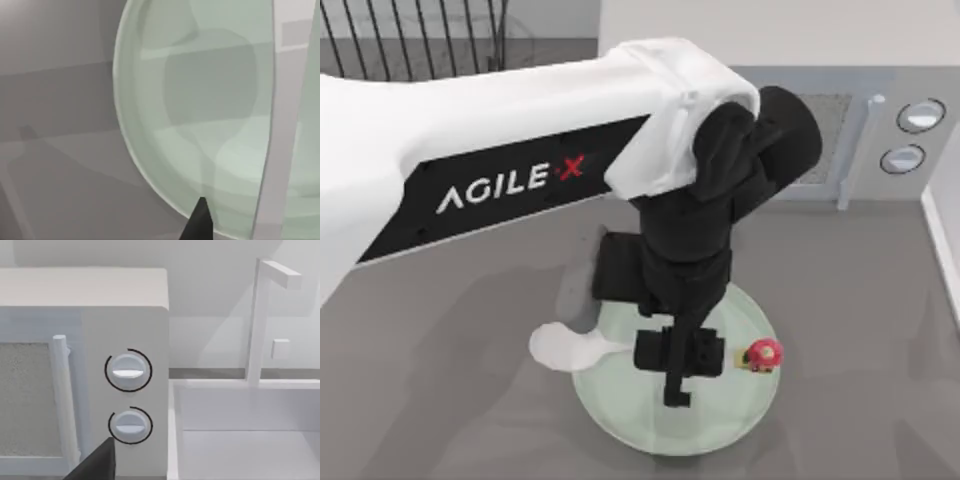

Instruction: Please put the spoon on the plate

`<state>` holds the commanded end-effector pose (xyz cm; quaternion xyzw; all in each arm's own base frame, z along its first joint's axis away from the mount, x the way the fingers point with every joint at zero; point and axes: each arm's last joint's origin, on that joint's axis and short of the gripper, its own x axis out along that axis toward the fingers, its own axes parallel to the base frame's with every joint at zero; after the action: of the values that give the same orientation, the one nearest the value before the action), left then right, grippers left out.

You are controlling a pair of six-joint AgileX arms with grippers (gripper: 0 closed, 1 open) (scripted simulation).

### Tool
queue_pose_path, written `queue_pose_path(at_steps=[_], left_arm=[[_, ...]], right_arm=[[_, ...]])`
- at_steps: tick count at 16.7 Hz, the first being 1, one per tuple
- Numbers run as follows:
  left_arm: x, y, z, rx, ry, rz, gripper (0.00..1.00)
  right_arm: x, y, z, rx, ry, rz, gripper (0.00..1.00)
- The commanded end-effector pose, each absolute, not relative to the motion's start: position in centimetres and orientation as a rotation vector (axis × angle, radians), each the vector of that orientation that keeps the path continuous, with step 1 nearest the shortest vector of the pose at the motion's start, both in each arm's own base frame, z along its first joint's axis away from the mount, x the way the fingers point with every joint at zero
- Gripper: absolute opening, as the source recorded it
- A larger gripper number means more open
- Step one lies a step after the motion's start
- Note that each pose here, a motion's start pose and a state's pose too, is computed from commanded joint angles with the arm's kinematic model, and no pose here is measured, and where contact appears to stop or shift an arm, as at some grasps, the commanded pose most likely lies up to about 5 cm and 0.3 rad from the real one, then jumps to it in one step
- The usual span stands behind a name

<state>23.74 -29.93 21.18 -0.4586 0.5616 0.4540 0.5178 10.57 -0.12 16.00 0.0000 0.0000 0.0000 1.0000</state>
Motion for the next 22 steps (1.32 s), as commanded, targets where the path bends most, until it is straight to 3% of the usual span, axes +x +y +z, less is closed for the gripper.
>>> queue_pose_path(at_steps=[7,18,22], left_arm=[[24.4,-30.4,21.2,-1.168,1.316,1.043,0.0],[27.5,-30.4,13.8,-1.161,1.237,1.16,0.0],[27.4,-30.3,13.4,-1.154,1.237,1.169,0.0]], right_arm=[[10.6,-0.1,16.0,0.0,0.0,0.0,1.0],[10.6,-0.1,16.0,0.0,0.0,0.0,1.0],[10.6,-0.1,16.0,0.0,0.0,0.0,1.0]])
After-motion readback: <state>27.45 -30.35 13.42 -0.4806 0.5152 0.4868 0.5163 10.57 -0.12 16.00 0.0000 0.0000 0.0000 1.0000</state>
